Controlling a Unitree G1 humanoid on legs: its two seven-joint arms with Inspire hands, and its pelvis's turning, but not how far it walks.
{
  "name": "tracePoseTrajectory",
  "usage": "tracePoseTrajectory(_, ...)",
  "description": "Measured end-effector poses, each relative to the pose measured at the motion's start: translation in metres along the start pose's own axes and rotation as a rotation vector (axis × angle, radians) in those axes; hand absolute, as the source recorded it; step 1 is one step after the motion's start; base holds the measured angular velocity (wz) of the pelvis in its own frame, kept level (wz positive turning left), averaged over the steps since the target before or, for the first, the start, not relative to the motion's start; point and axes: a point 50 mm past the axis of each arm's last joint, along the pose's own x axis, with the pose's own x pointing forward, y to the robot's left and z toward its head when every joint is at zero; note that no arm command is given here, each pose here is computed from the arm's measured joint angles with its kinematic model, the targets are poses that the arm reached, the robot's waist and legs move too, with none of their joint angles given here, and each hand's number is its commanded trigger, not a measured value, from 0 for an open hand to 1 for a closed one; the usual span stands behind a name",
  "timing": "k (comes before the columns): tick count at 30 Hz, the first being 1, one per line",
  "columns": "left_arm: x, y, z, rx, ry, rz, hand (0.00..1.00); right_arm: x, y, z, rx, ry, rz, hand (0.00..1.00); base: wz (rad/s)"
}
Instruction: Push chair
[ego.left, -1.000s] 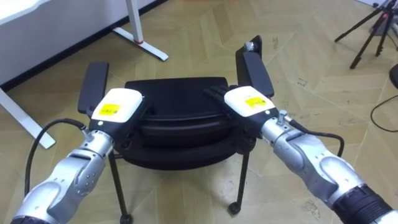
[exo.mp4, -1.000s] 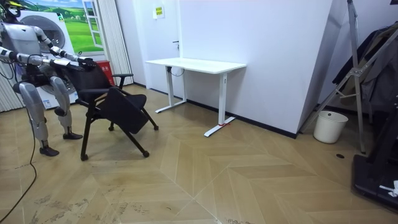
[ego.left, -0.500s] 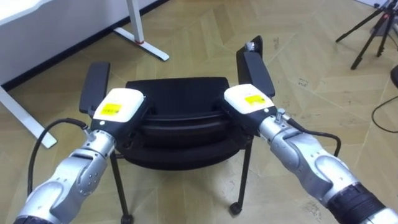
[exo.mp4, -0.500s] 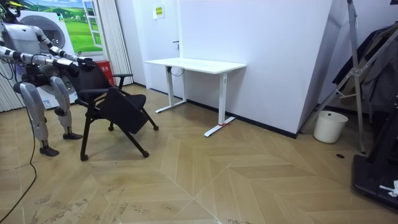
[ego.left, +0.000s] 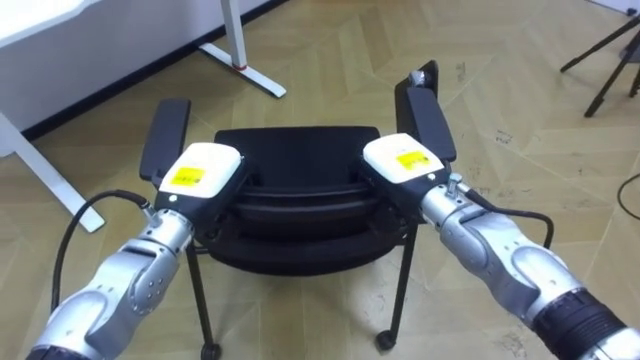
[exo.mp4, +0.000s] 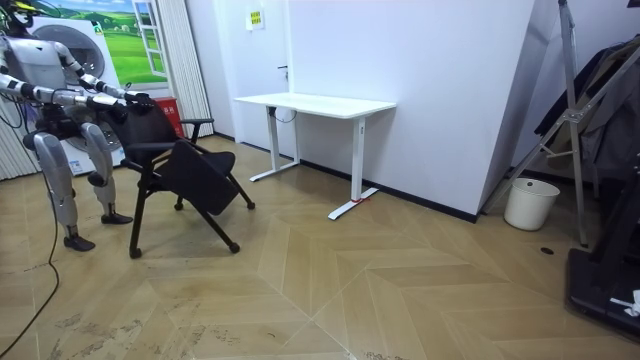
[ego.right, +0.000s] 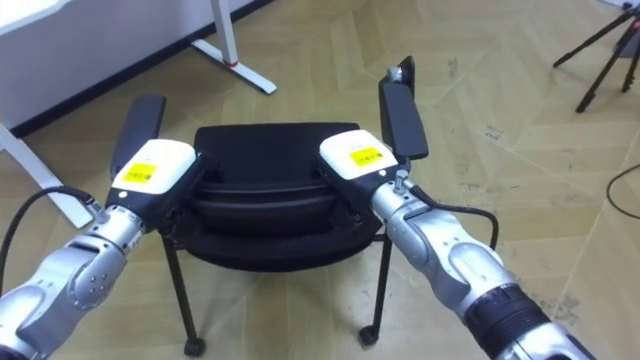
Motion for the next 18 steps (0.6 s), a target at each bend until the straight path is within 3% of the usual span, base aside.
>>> tracePoseTrajectory(18, 0.001, -0.004, 0.001, 0.012, -0.020, -0.020, 1.00, -0.003, 0.010, -0.001, -0.002, -0.009, 0.020, 1.00, 0.03)
